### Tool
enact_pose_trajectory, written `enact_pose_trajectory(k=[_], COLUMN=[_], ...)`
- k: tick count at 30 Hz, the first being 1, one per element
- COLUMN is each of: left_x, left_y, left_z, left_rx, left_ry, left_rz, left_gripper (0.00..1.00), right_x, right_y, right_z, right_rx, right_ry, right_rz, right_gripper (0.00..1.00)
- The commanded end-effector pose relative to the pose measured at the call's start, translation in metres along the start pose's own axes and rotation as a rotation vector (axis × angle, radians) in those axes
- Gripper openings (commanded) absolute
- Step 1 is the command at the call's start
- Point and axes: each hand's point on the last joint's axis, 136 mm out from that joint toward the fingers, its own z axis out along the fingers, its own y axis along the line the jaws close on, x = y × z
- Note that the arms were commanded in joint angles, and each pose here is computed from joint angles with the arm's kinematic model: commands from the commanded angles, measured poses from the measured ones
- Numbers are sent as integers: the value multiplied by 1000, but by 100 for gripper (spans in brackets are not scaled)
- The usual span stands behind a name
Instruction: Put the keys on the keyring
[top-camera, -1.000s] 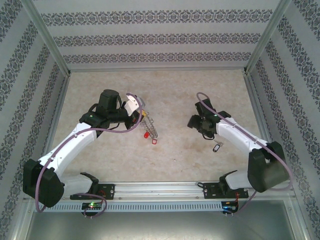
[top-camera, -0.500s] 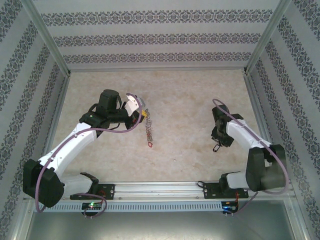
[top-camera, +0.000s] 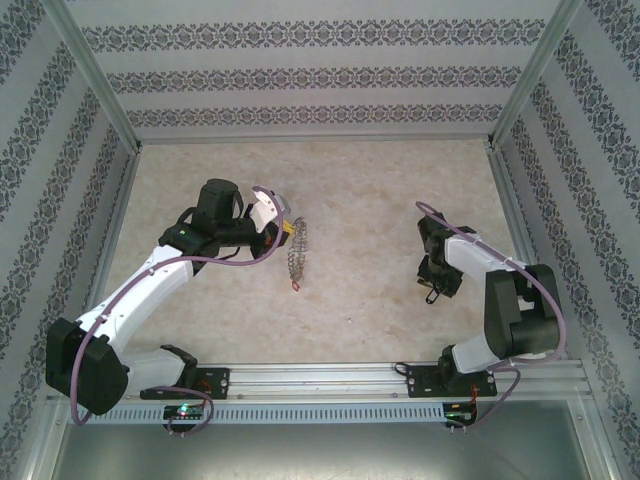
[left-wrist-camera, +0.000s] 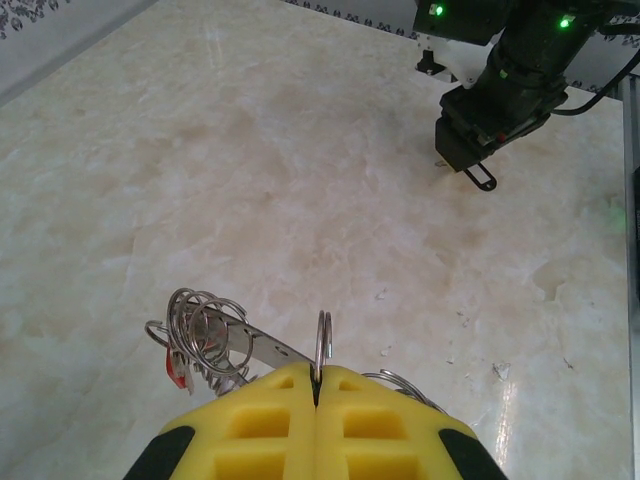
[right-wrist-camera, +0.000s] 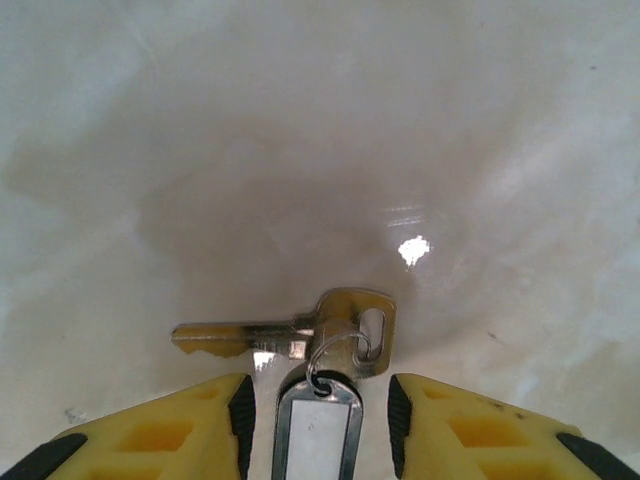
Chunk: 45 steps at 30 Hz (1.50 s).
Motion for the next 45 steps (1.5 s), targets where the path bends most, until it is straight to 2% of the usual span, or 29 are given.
enact_pose_trajectory(k=[1,4,7,12,14,17,18,25,28,32,35,42,45], left_x=[-20,-21,-23,-26,-25,-26,-25,-26,-27,-25,-24,-22,-22], left_y=[-3,-4,-5,-7,-7,-7,-8,-7,-7,-7,-7,-5,-6], left_z=[-12,-12,-13,-13,-13,-13,-12,-12,-13,-12,-11,-11,-10], left_rx=[2,5,7,26,26,26,30,30,30,29,28,21,29], left_ry=[-63,-66,-70,-87,-85,-86,-86,-89,-90,-85,-81,-75,-81], left_rz=[37,37,38,29,27,26,25,24,22,22,23,30,24], left_gripper=[0,0,0,0,0,0,0,0,0,0,0,0,0], right_x=[-2,-2,-4,-6,-6,-7,-7,-7,-7,-8,-7,6,13], right_y=[-4,-6,-6,-4,-3,-3,-4,-1,-2,3,18,100,123], right_z=[5,7,6,5,4,3,2,1,-1,-4,-9,-42,-46], right_rx=[30,43,42,24,15,10,10,-15,-19,-61,-168,-655,-727], right_ry=[2,5,-7,-16,-20,-27,-28,-29,-36,-44,-60,-106,-117], right_rz=[9,18,23,24,27,27,28,30,30,24,-3,-204,-263], right_gripper=[39,36,27,25,17,16,12,11,2,0,0,0,0])
